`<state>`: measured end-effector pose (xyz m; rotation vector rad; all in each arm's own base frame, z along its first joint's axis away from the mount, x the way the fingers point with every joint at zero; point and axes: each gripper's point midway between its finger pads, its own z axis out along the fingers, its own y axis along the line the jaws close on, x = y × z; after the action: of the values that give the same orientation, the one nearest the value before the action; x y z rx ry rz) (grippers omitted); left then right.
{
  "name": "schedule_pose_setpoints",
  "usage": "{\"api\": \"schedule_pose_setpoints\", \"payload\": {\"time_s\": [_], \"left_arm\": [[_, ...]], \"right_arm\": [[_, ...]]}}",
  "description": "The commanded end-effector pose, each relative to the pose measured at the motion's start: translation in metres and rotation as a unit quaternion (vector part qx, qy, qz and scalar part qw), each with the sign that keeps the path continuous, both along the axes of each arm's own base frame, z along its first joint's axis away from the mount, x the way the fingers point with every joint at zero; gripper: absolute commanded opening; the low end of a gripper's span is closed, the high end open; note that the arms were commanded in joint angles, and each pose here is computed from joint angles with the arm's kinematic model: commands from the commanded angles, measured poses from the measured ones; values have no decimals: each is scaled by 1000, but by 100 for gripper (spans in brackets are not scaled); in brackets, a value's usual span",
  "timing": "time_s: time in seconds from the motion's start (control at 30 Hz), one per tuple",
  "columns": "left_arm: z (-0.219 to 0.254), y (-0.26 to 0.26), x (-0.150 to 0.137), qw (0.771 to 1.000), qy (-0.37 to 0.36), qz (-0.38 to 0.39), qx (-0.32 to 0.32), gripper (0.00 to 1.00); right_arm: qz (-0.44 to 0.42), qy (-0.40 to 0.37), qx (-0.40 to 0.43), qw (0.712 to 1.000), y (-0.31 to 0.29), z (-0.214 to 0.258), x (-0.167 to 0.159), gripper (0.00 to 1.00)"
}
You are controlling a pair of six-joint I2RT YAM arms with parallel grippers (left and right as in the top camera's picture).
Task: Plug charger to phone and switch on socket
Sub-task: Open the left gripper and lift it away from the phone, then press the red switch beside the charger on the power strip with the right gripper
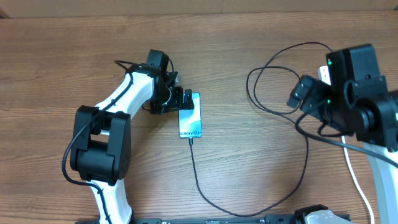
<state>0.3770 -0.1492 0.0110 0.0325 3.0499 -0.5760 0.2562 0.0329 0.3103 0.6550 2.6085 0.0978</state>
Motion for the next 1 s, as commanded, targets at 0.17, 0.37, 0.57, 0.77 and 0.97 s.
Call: {"api": "schedule_pose_setpoints", "payload": {"time_s": [0.17,0.37,0.57,0.77,0.97], "left_arm": [[-41,62,-22,984,63,45,162,100],[26,57,7,987,-15,77,139,100],[130,61,15,976,-141,127,108,100],[242,91,-15,936,-283,170,120,100],[322,130,-76,883,-387,224,146,100]], "right_arm": [[-71,18,11,997,-21,-17,31,100],[-145,18,35,989,-64,-29,55,52],[-215,11,39,976,-122,-45,79,22],[-251,49,52,965,-175,-90,97,4],[-249,66,137,957,-202,-143,125,4]]}}
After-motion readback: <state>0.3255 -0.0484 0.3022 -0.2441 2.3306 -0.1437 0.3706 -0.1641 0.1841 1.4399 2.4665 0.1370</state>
